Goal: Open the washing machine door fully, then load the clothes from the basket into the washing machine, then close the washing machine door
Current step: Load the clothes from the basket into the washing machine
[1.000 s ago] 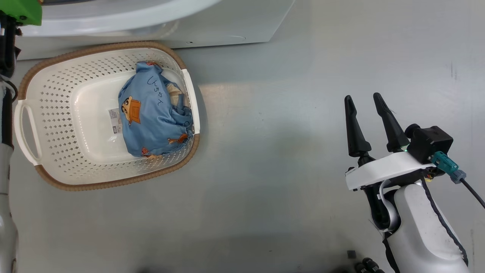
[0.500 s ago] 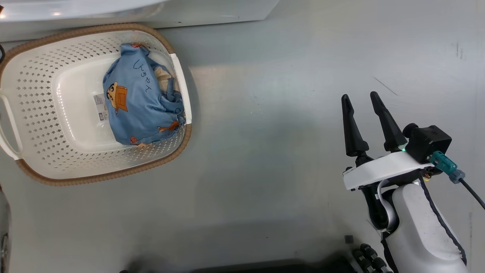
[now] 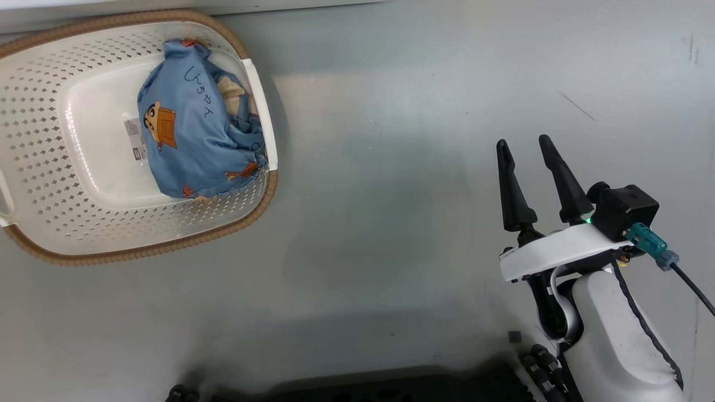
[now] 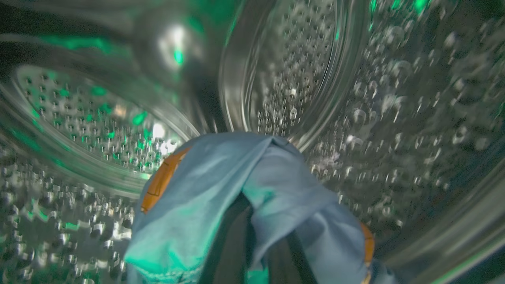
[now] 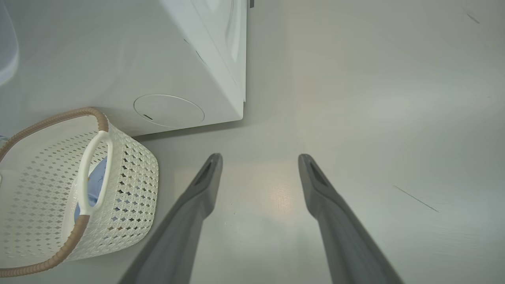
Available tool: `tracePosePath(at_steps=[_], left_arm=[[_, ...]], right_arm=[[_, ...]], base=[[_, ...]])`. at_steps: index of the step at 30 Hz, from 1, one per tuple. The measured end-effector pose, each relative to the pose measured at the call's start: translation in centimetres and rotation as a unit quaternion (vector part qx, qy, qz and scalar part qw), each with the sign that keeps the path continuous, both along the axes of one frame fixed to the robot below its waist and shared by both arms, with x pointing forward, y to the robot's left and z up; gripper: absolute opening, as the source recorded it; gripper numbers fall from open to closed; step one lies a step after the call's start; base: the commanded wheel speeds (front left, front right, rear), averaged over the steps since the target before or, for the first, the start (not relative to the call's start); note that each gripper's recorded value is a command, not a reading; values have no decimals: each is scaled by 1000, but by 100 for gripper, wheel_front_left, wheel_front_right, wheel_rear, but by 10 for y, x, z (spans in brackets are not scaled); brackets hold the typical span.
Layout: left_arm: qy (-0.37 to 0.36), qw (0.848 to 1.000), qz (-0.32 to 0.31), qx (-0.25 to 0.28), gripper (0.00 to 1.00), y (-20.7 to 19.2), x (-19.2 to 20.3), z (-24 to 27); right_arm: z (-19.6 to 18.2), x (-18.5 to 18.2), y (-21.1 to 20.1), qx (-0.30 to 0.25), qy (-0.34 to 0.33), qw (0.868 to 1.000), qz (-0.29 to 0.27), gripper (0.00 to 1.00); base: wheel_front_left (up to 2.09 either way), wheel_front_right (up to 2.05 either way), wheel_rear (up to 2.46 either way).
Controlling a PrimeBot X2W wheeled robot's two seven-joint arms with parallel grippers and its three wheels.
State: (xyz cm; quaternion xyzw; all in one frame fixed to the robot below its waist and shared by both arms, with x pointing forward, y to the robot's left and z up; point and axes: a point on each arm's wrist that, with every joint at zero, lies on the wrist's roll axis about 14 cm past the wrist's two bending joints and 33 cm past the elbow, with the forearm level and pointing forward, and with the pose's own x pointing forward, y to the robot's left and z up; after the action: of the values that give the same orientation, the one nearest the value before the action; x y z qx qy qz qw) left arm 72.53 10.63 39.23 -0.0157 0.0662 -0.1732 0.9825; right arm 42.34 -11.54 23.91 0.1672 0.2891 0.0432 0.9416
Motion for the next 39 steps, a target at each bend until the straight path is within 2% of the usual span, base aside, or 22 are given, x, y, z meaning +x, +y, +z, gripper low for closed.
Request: tracePosePath(at_steps=[2,5,10,11,12,13,14,20,34,39], left_arm=[[-64,998,-10,-9,0,-7,8,30],[-110,994,-12,-15,0,-8,13,49],[-73,997,1,-14,0,1,11,23],[-63,998,4,-12,5,3,10,16],[-48,999,9,-15,33,6,9,8],[-26,999,15,-17,78,9,7,-2],[-4,1000,19,-17,100,11,4,-13],[85,996,29,-10,100,15,-14,-52],[107,993,44,-9,100,24,-20,-35],[96,995,31,-11,100,12,-25,-25]], right_arm=[[-2,-1,0,0,3,1000,0,100],[-4,-2,0,-1,7,1000,-1,100],[-5,-3,-1,-2,8,1000,-2,100],[-5,-3,-1,-2,8,1000,-2,100],[-5,-3,-1,-2,8,1000,-2,100],[-4,-3,-1,-2,7,1000,-2,100],[-4,-3,-1,-2,7,1000,-2,100],[-2,-1,-1,-3,4,1000,-3,100],[13,7,5,2,-16,1000,2,100],[20,12,1,-1,-26,1000,-5,100]], base=[[0,0,0],[0,0,0],[0,0,0],[0,0,0],[0,0,0],[0,0,0],[0,0,0],[0,0,0],[0,0,0],[0,0,0]])
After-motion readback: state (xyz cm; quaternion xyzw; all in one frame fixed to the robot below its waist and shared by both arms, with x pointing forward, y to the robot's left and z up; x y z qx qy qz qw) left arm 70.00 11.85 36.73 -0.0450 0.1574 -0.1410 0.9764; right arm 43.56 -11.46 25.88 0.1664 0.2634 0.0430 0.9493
